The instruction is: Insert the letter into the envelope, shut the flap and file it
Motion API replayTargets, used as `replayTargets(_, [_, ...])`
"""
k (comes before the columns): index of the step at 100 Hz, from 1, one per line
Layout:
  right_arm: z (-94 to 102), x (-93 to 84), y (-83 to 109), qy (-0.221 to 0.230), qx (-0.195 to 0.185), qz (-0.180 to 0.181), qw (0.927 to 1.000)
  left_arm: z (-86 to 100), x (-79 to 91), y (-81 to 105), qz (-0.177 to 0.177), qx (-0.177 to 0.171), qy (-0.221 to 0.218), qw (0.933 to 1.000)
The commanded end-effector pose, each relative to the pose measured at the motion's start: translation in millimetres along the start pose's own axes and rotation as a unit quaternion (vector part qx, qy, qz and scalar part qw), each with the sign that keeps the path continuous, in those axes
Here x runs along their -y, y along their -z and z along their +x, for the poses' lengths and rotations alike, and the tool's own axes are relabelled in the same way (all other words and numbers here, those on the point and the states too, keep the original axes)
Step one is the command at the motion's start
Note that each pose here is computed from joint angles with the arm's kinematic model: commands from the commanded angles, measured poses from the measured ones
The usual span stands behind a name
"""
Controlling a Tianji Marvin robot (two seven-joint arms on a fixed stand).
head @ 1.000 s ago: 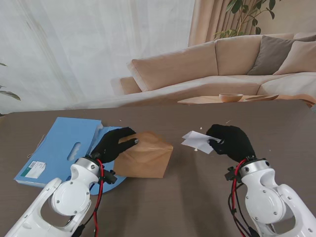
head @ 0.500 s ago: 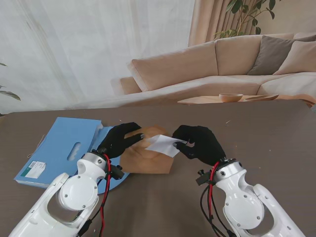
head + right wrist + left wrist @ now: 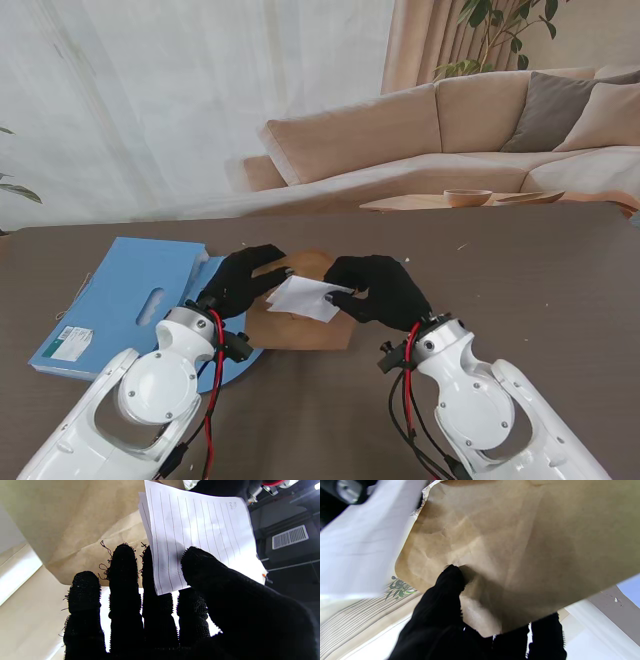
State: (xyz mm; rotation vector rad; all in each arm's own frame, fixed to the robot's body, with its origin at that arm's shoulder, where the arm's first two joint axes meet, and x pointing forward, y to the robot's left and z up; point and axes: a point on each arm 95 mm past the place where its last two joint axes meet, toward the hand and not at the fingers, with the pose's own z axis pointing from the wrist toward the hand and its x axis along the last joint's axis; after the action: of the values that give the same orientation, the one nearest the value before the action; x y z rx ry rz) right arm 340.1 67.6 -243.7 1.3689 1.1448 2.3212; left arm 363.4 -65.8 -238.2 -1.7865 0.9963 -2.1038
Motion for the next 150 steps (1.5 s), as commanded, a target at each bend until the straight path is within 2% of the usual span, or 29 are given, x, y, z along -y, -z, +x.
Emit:
replayTargets(1, [-2.7, 4.8, -1.0, 0.011, 0.001, 0.002, 0.9999, 5.6, -2.0, 2.6, -0.009, -0.007, 0.008, 0.9999])
replayTargets(17, [-7.0, 9.1, -4.8, 0.042, 0.003, -0.02, 0.9989, 7.1, -0.5, 4.8, -0.013, -0.01, 0.017, 0.9997])
replayTargets(32, [-9.8, 13.4, -7.5, 0.089, -0.001, -0.054, 0.9945, 7.8, 0.5, 6.7, -0.015, -0.012, 0.022, 0.9996])
replayTargets(44, [-11.0, 17.3, -9.6, 0.101, -0.006, -0.069, 0.9924, 8.1, 1.0, 8.0, -0.018, -0.013, 0.027, 0.9994])
replayTargets(61, [-12.6, 21.3, -10.8, 0.106, -0.011, -0.079, 0.9912, 8.4, 2.4, 9.5, -0.022, -0.012, 0.035, 0.9991])
replayTargets(76, [-14.6, 22.9, -10.7, 0.138, -0.016, -0.088, 0.9863, 9.2, 3.3, 10.8, -0.026, -0.012, 0.044, 0.9986])
replayTargets(113, [-13.0, 25.4, -12.8, 0.171, -0.019, -0.078, 0.982, 11.0, 4.3, 11.3, -0.027, -0.019, 0.049, 0.9983])
replayTargets(150, [-11.4, 26.1, -13.2, 0.182, -0.037, -0.11, 0.9765, 11.8, 6.0, 12.5, -0.025, -0.017, 0.056, 0.998])
